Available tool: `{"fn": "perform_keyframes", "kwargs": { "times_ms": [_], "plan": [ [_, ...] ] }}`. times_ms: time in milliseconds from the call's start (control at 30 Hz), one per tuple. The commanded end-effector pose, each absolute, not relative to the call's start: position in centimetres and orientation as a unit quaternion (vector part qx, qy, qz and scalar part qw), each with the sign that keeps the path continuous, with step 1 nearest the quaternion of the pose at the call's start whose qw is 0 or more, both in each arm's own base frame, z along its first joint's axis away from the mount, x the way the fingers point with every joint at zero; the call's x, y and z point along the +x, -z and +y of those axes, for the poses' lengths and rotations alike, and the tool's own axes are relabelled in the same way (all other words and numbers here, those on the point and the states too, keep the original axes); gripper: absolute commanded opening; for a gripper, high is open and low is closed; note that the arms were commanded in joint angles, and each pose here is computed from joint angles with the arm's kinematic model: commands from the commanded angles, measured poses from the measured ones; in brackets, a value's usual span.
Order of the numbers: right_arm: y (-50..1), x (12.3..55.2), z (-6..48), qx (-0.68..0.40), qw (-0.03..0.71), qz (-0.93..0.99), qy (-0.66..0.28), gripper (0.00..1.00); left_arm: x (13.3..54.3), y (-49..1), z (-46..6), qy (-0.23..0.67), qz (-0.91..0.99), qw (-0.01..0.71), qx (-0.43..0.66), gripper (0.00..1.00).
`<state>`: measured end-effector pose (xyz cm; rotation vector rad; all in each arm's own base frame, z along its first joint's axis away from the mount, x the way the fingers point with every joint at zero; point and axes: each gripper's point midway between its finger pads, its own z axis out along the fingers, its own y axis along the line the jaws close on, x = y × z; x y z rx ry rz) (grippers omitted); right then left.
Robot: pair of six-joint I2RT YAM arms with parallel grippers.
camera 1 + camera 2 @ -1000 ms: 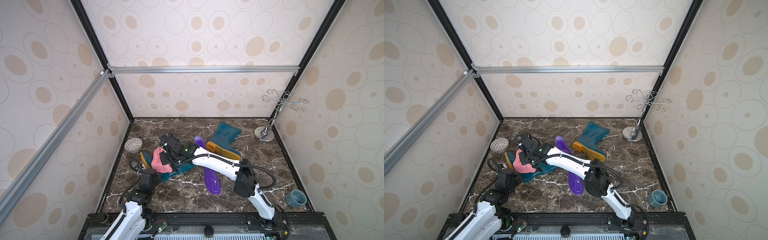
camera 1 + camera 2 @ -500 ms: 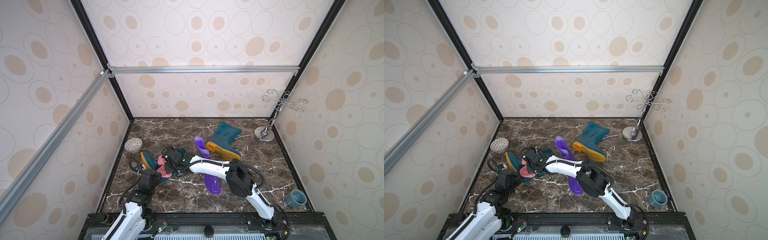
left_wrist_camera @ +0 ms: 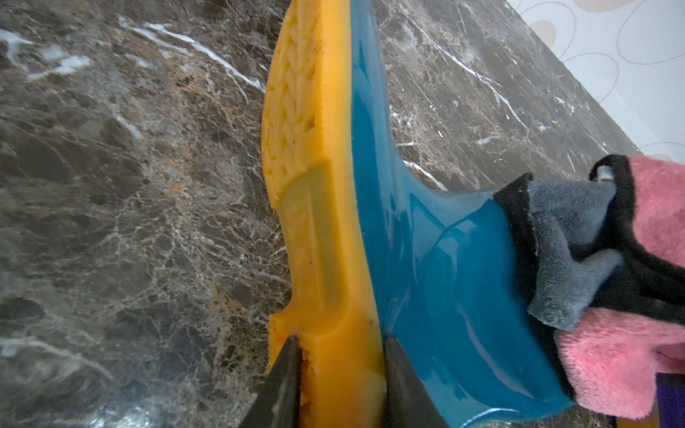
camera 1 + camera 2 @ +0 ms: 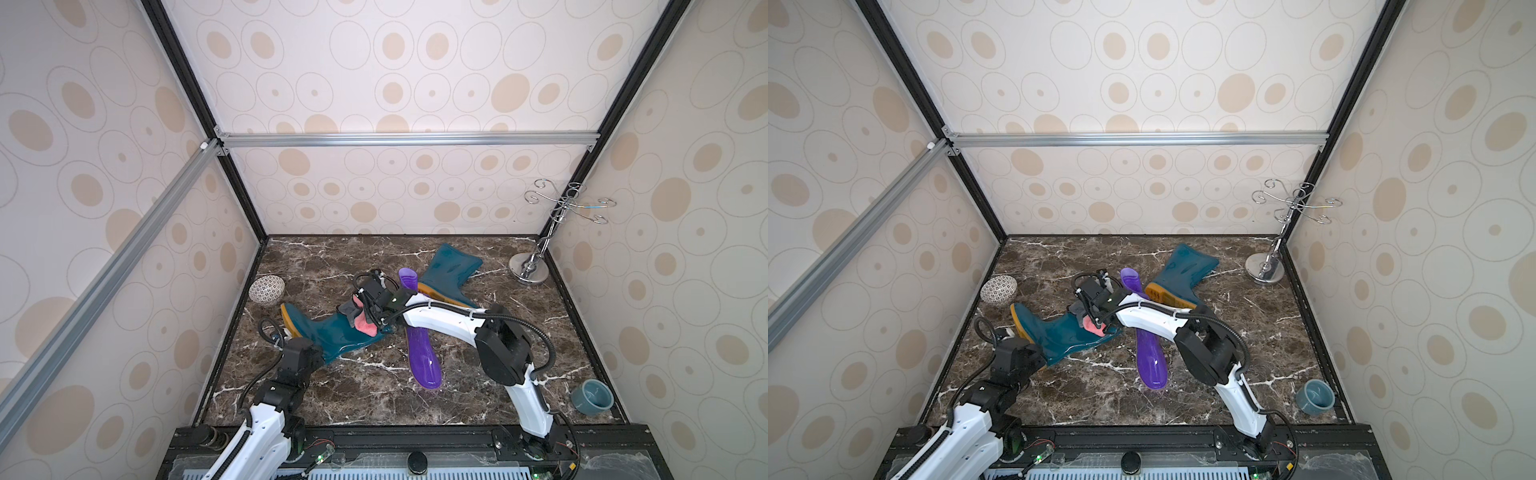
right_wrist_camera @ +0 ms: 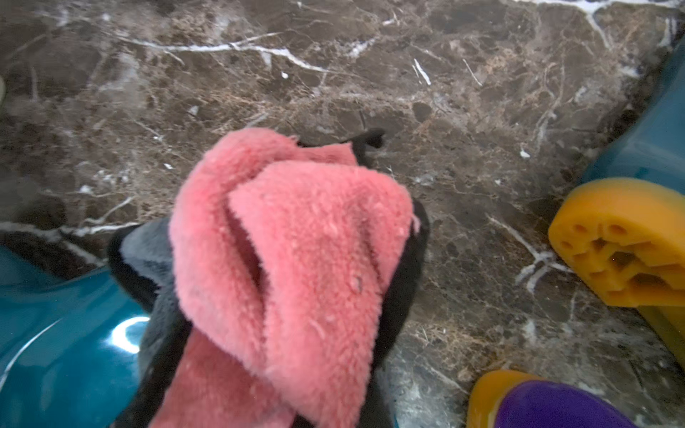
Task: Wipe the rubber boots with a cloth
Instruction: Wipe the dirt off the rubber boot.
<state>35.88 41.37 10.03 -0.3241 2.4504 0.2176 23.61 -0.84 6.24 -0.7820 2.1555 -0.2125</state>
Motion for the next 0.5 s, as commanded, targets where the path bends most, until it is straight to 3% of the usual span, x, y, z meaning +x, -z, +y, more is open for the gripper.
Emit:
{"fn": "perform_keyframes", "kwargs": {
  "times_ms": [0, 100, 267, 467],
  "plan": [
    [-9.5, 33.4, 43.7, -0.166, 0.305, 0.932, -0.106, 0.0, 25.4, -9.2, -0.9, 0.103, 0.828, 0.455, -0.312, 0.0],
    [-8.5, 31.4, 45.1, -0.184, 0.309, 0.926, -0.111, 0.0, 25.4, -9.1, -0.9, 0.101, 0.829, 0.454, -0.311, 0.0],
    [-5.2, 28.5, 47.8, -0.189, 0.241, 0.935, -0.177, 0.0, 25.3, -8.9, -0.9, 0.1, 0.83, 0.453, -0.311, 0.0],
    [-10.4, 24.8, 53.2, -0.249, 0.238, 0.898, -0.273, 0.0, 25.4, -8.9, -0.9, 0.099, 0.831, 0.451, -0.31, 0.0]
  ]
}}
